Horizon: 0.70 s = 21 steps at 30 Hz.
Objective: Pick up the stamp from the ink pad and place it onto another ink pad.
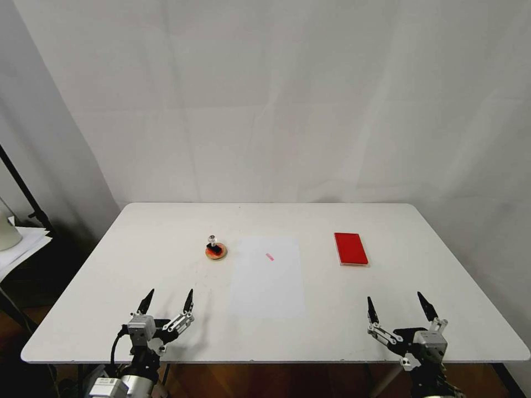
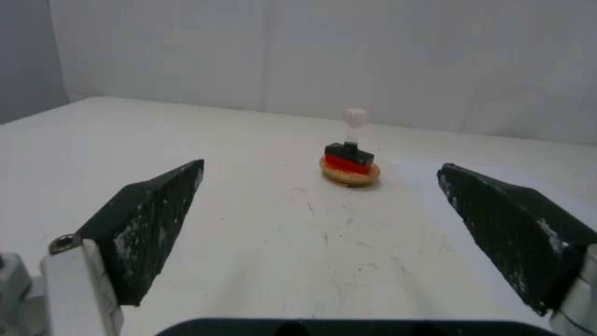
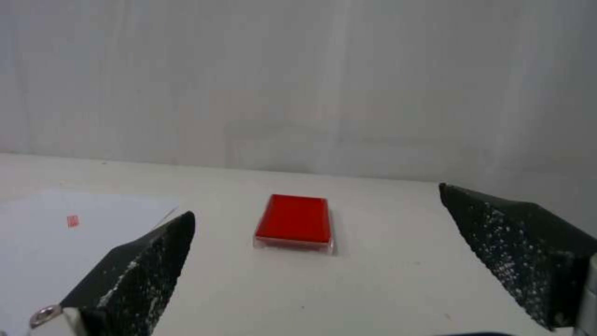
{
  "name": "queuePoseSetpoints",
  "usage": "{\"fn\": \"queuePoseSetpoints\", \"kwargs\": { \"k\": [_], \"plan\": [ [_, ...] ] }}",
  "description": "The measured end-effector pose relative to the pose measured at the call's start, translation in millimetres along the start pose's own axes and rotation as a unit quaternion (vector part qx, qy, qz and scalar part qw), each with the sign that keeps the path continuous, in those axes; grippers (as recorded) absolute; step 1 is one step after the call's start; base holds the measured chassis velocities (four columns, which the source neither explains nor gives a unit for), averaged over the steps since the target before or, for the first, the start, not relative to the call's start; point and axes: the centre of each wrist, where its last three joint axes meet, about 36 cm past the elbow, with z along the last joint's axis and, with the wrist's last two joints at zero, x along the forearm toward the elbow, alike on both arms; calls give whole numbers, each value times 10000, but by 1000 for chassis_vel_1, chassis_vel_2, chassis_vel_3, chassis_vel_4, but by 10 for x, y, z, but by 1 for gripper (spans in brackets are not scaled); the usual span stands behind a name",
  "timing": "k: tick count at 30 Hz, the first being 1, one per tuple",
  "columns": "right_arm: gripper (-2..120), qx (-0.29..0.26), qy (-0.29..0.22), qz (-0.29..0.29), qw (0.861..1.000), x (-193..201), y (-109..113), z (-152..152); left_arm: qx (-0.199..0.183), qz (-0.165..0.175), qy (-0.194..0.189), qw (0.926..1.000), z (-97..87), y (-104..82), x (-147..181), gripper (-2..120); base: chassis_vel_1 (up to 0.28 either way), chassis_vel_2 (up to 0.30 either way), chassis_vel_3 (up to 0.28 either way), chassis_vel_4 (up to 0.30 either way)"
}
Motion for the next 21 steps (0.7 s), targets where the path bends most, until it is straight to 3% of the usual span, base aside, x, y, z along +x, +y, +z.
{"fn": "queuePoseSetpoints", "kwargs": {
  "k": [21],
  "plan": [
    [100,-104,22,-48,9999,-32,22,14,0,0,0,10000,0,0,0,100,0,0,0,0]
  ]
}}
